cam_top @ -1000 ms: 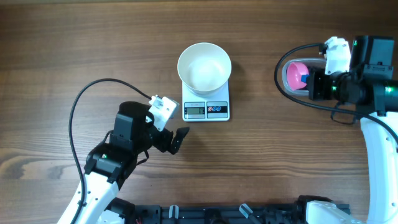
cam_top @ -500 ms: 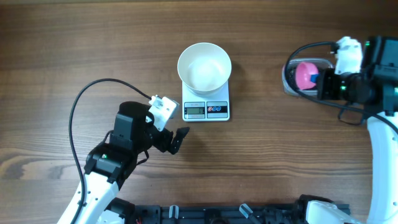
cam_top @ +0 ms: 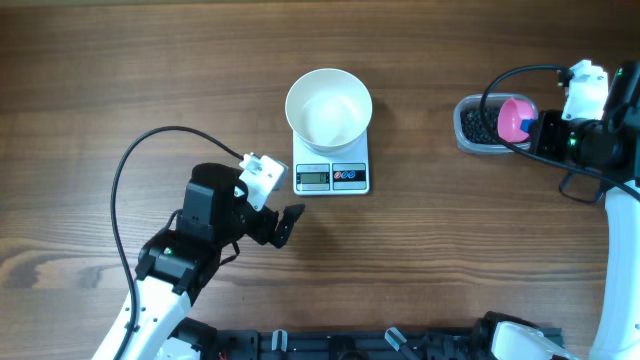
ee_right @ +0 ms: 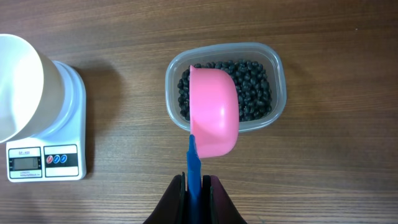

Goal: Scoop item into bowl and weigh 150g on scale
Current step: 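Move the held scoop with the right gripper over the bean tub, then lower the scoop into the black beans and scoop them up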

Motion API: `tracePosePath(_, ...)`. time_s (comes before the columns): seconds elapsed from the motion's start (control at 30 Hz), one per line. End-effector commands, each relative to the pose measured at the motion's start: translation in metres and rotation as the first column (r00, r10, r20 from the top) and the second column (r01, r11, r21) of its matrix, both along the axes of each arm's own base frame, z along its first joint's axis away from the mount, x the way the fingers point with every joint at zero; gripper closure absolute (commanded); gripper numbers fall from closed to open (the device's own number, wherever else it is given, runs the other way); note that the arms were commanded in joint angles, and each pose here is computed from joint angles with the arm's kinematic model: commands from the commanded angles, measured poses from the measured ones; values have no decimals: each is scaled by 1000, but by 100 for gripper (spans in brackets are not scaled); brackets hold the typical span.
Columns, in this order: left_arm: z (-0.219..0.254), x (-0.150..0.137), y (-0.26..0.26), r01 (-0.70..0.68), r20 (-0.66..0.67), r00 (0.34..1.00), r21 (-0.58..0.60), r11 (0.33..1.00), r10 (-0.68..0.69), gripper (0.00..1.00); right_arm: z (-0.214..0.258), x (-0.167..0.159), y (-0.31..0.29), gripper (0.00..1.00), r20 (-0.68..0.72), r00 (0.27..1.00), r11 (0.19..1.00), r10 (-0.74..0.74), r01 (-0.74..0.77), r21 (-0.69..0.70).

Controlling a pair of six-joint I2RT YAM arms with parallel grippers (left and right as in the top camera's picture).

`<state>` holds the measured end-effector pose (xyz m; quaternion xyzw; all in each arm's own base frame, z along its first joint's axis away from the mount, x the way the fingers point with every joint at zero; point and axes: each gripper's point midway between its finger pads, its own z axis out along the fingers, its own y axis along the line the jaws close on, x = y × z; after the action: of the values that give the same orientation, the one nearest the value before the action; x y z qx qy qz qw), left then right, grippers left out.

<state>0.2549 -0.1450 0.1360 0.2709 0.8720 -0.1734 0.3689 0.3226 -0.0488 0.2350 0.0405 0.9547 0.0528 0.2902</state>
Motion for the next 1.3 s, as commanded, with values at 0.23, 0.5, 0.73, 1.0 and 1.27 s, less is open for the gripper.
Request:
tracePosePath(0.23, -4, -2, 0, 11, -6, 1000, -1, 1000, -11, 0, -2, -6, -11, 96, -31, 999, 998, -23, 21, -62)
tracePosePath(0.5, -4, -2, 0, 11, -6, 1000, -1, 1000, -11, 0, -2, -7, -19, 96, -40, 998, 994, -54, 50, -96)
tracePosePath(0.73, -4, -2, 0, 11, -6, 1000, -1, 1000, -11, 0, -7, -7, -19, 96, -47, 998, 994, -33, 28, -107)
tracePosePath(1.0, -4, -2, 0, 11, -6, 1000, -1, 1000, -11, 0, -9, -5, -20, 96, -39, 999, 994, -30, 26, -111)
tracePosePath(1.27, -4, -2, 0, 11, -6, 1000, -1, 1000, -11, 0, -15, -7, -19, 96, -59, 998, 994, -31, 25, -105)
